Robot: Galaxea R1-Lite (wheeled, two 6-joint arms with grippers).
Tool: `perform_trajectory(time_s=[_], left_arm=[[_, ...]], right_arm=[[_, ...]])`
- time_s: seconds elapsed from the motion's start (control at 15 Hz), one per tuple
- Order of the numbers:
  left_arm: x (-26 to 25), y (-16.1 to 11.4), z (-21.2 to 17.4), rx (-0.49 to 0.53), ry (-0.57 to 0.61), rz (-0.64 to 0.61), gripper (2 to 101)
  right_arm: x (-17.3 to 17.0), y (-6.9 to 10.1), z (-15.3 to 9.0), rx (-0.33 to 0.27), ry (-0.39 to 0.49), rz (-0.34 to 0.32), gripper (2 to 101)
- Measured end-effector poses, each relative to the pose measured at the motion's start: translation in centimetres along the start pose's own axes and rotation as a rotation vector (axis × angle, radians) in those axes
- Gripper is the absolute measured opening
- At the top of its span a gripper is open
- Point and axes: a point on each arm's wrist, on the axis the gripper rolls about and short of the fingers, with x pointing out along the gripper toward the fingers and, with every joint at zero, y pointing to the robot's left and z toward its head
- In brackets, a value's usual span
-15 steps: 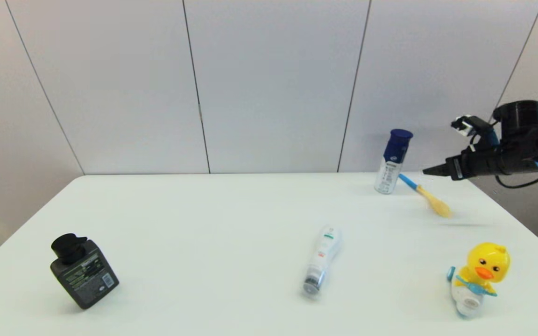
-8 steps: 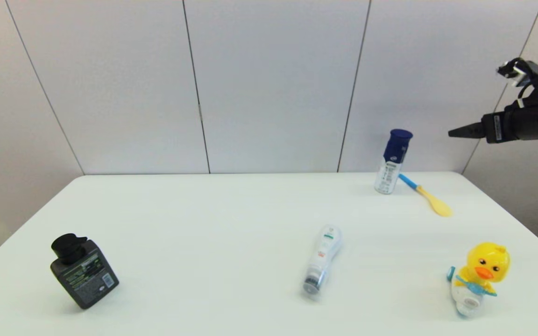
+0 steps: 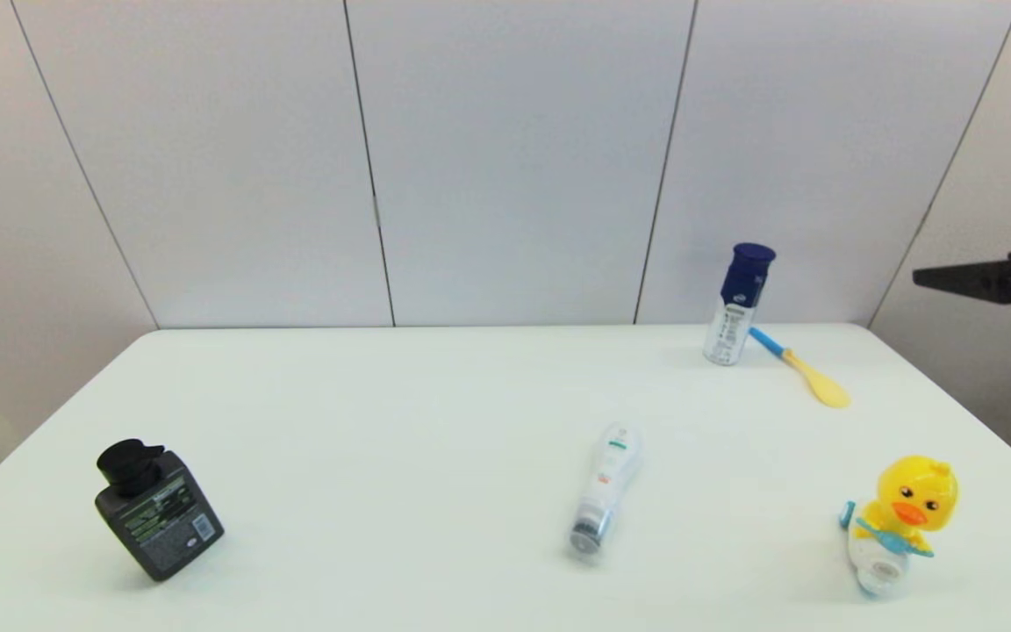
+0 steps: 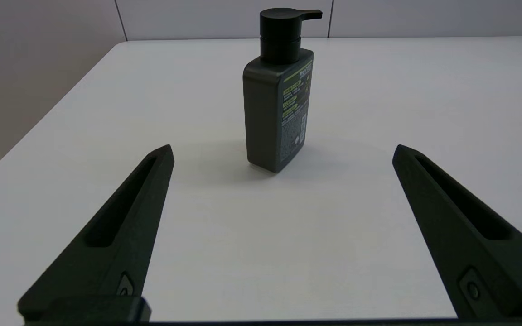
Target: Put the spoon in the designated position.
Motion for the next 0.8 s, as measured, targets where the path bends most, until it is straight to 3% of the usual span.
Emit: perform_trajectory(time_s=[0.2, 0.53, 0.8], left_arm=[[0.0, 0.0, 0.0, 0.0, 0.0, 0.0, 97.9], [0.0, 0.0, 0.0, 0.0, 0.0, 0.0, 97.9], [0.0, 0.0, 0.0, 0.0, 0.0, 0.0, 97.9]], right_arm=[[-4.1, 2.3, -5.0, -0.016, -0.019, 0.005, 96.4], [-10.3, 6.1, -14.0, -0.095, -0.149, 0.058, 97.1], [-11.7, 7.6, -21.5, -0.146, -0.193, 0.087, 97.1]])
